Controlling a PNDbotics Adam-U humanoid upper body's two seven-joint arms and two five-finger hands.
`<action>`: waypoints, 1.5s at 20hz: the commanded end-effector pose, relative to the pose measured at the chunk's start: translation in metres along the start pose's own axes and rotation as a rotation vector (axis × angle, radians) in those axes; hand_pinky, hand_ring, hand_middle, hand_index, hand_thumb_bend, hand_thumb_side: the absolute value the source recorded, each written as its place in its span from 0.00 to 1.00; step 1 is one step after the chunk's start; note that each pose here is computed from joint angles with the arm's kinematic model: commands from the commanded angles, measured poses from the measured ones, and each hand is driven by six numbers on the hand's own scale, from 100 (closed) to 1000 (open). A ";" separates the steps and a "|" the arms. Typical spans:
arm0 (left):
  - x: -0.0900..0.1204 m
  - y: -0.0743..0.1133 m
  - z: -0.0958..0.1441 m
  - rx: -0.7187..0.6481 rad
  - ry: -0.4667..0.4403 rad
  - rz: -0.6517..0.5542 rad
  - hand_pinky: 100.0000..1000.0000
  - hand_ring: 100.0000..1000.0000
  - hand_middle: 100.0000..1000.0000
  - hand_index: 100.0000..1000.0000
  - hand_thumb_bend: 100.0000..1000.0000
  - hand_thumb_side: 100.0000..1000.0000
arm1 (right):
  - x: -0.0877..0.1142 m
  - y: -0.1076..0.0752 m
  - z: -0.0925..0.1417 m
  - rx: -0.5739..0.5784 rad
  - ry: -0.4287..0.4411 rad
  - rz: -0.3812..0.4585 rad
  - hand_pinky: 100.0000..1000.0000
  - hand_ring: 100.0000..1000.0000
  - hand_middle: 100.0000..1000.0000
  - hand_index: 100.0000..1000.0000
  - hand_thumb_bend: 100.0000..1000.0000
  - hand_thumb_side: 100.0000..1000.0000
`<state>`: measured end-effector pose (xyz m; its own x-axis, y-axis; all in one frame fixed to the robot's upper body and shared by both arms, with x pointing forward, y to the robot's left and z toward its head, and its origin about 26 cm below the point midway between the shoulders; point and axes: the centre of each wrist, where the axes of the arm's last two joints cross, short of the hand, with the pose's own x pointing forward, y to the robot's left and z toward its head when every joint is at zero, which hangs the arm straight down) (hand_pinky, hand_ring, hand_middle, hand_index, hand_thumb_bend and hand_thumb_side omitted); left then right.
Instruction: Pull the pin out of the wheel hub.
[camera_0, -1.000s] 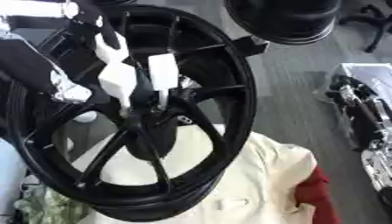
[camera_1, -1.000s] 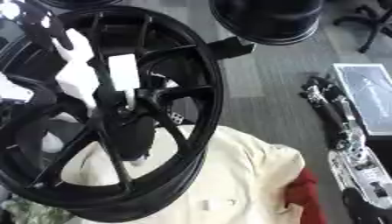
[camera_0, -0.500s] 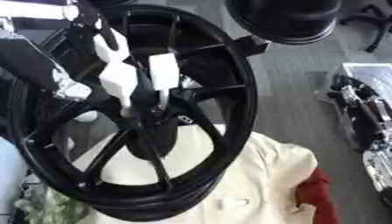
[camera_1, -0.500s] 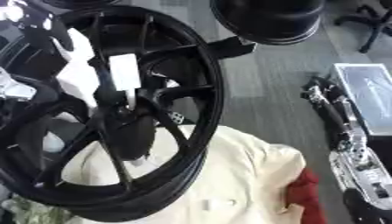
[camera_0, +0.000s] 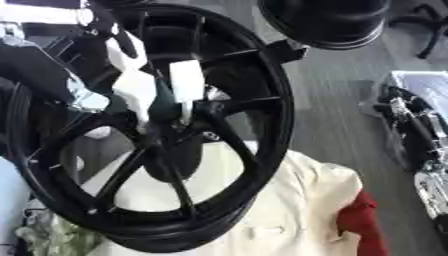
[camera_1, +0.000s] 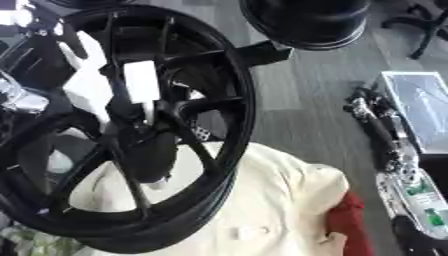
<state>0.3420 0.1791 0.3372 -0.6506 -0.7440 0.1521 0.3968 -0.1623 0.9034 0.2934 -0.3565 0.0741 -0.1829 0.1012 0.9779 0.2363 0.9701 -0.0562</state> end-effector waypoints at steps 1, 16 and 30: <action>0.001 0.004 0.002 -0.002 0.002 0.016 0.69 0.63 0.75 0.79 0.35 0.31 | 0.006 -0.004 -0.003 -0.001 -0.019 0.020 0.92 0.73 0.66 0.82 0.00 0.47; 0.003 0.001 -0.003 -0.016 -0.002 0.011 0.68 0.58 0.71 0.79 0.34 0.31 | 0.002 -0.003 -0.002 -0.001 -0.010 0.017 0.92 0.73 0.66 0.82 0.00 0.48; 0.001 -0.003 -0.010 -0.070 -0.004 0.028 0.68 0.58 0.71 0.78 0.30 0.30 | 0.001 -0.002 -0.002 -0.007 -0.007 0.010 0.92 0.73 0.66 0.82 0.00 0.48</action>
<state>0.3481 0.1710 0.3237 -0.6542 -0.7346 0.1798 0.4484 -0.1853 0.8744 0.2934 -0.3551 0.0707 -0.1756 0.0976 0.9796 0.2367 0.9701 -0.0542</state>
